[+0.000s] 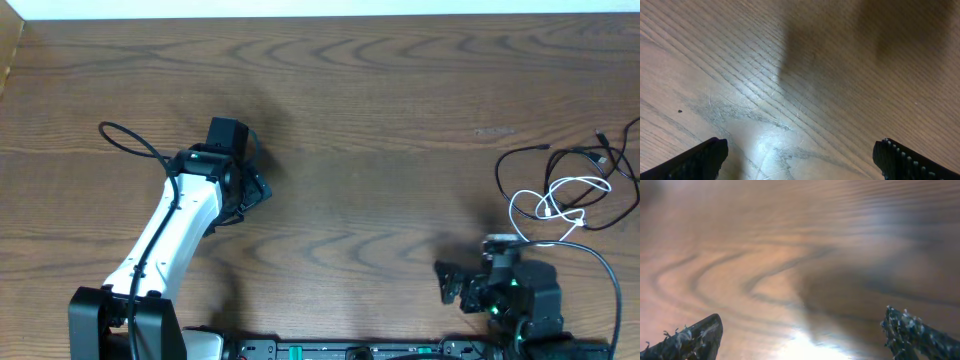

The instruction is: Untangle cables

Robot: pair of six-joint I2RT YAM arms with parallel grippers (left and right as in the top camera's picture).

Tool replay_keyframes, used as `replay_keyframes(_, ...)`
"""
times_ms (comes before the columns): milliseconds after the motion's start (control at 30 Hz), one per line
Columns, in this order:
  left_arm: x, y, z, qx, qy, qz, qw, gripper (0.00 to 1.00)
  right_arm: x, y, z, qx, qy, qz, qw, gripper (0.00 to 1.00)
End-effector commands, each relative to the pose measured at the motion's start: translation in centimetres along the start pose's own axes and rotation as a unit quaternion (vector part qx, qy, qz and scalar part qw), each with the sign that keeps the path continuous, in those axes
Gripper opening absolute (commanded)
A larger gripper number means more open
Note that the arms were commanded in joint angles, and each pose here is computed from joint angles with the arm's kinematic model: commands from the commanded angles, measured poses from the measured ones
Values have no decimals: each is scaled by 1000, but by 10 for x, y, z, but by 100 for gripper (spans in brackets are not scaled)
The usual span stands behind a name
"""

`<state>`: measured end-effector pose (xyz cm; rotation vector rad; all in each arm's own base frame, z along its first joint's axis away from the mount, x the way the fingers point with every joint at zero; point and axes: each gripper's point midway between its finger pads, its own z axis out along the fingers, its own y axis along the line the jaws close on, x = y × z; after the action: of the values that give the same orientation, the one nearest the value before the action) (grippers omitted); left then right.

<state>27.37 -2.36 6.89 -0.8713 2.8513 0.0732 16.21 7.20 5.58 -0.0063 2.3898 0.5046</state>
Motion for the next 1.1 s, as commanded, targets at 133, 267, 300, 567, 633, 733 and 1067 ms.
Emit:
replay_keyframes(133,-3,2,-1,-5,-5,3,1000,98,12,16,3,-34,21,-33,999,99)
replay_keyframes(267,-3,2,-1,-5,-5,2,1000,98,3,9,1,-22,-5,-18,1000,99)
replay_keyframes(300,-3,2,-1,-5,-5,3,1000,98,-1,7,0,-17,-14,-13,1000,99)
replay_keyframes(567,-3,2,-1,-5,-5,3,1000,98,-21,-8,-9,11,-76,16,997,99)
replay_keyframes(633,-3,2,-1,-5,-5,3,1000,98,-23,-8,-10,11,-82,16,996,99)
replay_keyframes(733,-3,2,-1,-5,-5,3,1000,98,-23,-8,-10,11,-82,16,996,99)
replay_keyframes(1067,-3,2,-1,-5,-5,3,1000,98,-23,-8,-10,11,-82,16,996,99)
